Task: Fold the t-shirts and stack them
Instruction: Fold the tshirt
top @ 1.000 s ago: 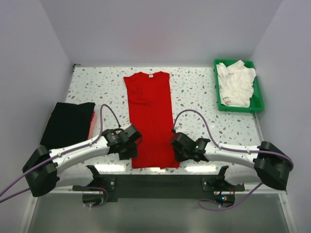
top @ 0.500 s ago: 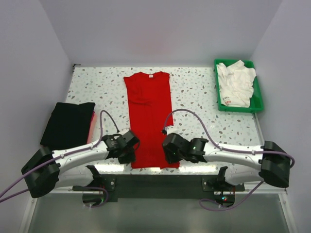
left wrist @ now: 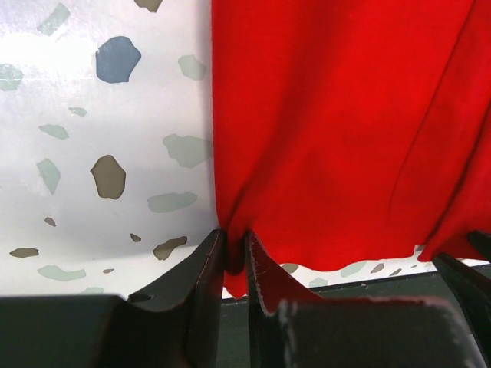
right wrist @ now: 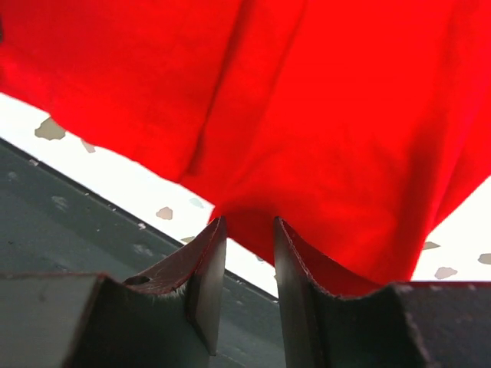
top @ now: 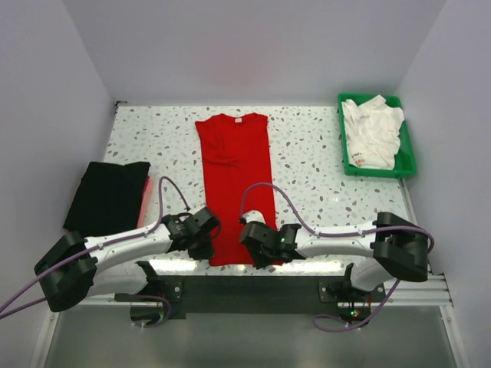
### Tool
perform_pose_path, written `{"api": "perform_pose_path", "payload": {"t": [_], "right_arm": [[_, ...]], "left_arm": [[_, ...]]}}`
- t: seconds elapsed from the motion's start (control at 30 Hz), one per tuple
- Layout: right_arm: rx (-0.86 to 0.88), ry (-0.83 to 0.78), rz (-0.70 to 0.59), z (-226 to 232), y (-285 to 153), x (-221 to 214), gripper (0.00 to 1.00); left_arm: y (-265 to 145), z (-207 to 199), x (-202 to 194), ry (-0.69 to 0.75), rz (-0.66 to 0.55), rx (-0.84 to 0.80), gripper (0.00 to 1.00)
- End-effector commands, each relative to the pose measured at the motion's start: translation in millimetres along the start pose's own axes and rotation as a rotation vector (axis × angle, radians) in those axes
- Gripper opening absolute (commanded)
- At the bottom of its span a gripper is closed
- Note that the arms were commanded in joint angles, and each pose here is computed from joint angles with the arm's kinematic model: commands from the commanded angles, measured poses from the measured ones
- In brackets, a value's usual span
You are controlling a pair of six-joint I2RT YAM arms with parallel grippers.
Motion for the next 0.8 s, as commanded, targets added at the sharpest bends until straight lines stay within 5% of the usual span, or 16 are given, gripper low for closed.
{"api": "perform_pose_path", "payload": {"t": [0.0, 0.4, 0.77], "right_arm": [[0.056, 0.021, -0.049, 21, -6, 14, 0.35], [0.022, 0.028, -0.046, 27, 7, 13, 0.39], [0.047, 0.040, -0.078, 32, -12, 21, 0.11]], "left_arm": [[4, 6, -4, -0.005, 0.008, 0.019, 0.21], [-8, 11, -3, -0.019, -0.012, 0.030, 0.22], [-8, 14, -6, -0.018, -0.004, 0.028, 0.22]]}}
Point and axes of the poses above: each gripper's point midway between its finger pads, its own y axis out along the fingers, its own z axis along the line the jaws close on, x = y × z, the point moved 4 cm from there along -y, back along the fingers, and after that the axes turned 10 degrees about y, right-handed, at the moved point
